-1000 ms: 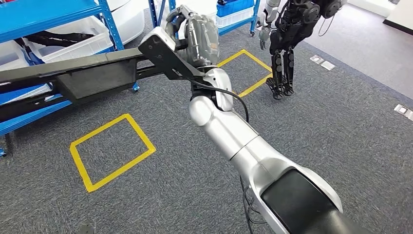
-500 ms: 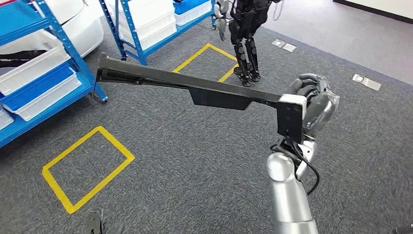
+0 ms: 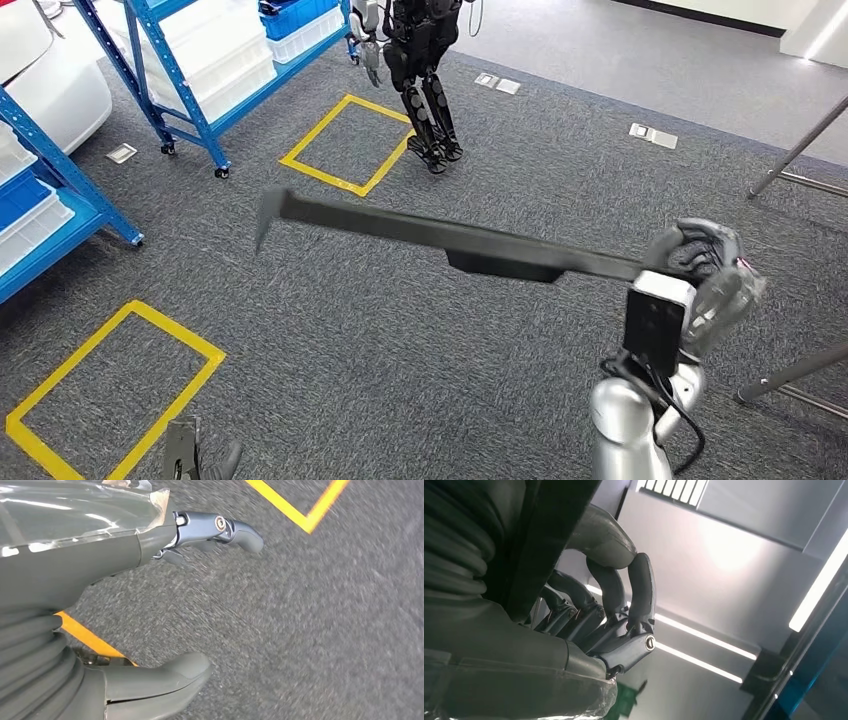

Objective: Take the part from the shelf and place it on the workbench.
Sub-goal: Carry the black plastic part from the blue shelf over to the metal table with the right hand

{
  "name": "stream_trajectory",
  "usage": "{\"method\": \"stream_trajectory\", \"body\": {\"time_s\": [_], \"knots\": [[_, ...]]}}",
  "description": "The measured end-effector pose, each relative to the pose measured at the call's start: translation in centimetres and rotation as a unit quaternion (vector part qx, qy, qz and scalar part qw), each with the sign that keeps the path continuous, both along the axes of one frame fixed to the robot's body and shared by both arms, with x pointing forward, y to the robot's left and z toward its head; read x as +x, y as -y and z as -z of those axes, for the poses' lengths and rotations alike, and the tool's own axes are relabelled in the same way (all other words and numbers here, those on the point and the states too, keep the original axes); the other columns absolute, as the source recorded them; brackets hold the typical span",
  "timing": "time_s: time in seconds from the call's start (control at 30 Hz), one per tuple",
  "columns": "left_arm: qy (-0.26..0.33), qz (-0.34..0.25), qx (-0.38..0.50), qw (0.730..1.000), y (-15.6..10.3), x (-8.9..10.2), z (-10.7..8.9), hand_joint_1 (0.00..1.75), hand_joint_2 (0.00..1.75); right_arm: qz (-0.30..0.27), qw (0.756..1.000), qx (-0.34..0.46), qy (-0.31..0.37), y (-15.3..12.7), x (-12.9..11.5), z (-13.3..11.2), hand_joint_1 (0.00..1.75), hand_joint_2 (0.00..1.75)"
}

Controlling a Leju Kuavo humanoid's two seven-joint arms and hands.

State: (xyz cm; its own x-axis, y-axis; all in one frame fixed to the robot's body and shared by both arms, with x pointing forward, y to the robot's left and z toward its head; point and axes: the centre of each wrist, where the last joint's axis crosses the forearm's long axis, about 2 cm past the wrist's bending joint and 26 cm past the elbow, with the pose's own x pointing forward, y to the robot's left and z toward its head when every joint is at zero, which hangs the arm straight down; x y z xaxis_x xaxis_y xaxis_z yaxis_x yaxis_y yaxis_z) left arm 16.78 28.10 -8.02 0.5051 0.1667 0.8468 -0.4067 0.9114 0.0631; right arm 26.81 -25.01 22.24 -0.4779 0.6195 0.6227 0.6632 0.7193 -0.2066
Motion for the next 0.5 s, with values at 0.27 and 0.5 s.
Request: {"method": "stream_trajectory", "body": {"time_s": [0.27,0.5], "knots": [[0.0,0.01,-0.004,1.0,1.8,0.3,-0.2,0.0,1.75,0.008,1.0,-0.004,-0.011,2.5,-4.0,3.2,1.75,1.75],[0.004,0.017,-0.009,1.0,2.8,0.3,-0.3,0.0,1.75,0.019,1.0,-0.013,-0.013,3.1,-4.5,3.4,1.75,1.75]]}}
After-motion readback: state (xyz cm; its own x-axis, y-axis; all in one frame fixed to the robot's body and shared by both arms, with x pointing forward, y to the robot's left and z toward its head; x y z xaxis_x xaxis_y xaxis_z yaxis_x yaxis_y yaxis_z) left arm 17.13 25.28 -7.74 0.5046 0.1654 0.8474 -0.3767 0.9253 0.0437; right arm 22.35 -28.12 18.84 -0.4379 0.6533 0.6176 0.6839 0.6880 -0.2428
